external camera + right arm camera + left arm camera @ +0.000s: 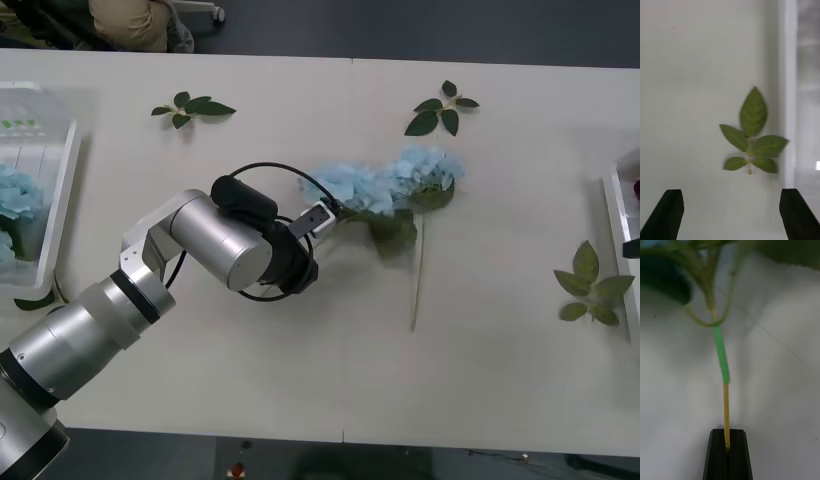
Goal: Put the red flowers into the right box and the blue flowers into the left box
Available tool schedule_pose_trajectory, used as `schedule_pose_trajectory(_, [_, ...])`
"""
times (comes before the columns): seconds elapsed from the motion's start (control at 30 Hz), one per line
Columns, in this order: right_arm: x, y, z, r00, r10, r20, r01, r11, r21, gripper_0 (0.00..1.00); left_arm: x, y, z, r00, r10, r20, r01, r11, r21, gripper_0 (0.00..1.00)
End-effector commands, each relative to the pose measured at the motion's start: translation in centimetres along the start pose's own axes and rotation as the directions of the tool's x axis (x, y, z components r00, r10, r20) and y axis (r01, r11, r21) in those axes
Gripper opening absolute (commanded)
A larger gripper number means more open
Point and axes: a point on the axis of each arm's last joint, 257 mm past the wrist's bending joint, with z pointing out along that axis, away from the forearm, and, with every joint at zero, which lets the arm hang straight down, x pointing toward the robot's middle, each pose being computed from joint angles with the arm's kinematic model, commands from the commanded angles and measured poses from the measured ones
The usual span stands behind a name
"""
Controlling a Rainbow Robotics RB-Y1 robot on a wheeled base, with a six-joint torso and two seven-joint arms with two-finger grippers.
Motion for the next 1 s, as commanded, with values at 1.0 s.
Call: schedule_pose_trajectory(1.0, [-5.0, 22.8, 14.4, 0.985, -0.115, 0.125, 0.112, 0.993, 0.027, 0.75, 23.5, 38.6, -49.4, 0.721, -0.407, -0.560, -0.265, 0.585, -0.766, 0.00])
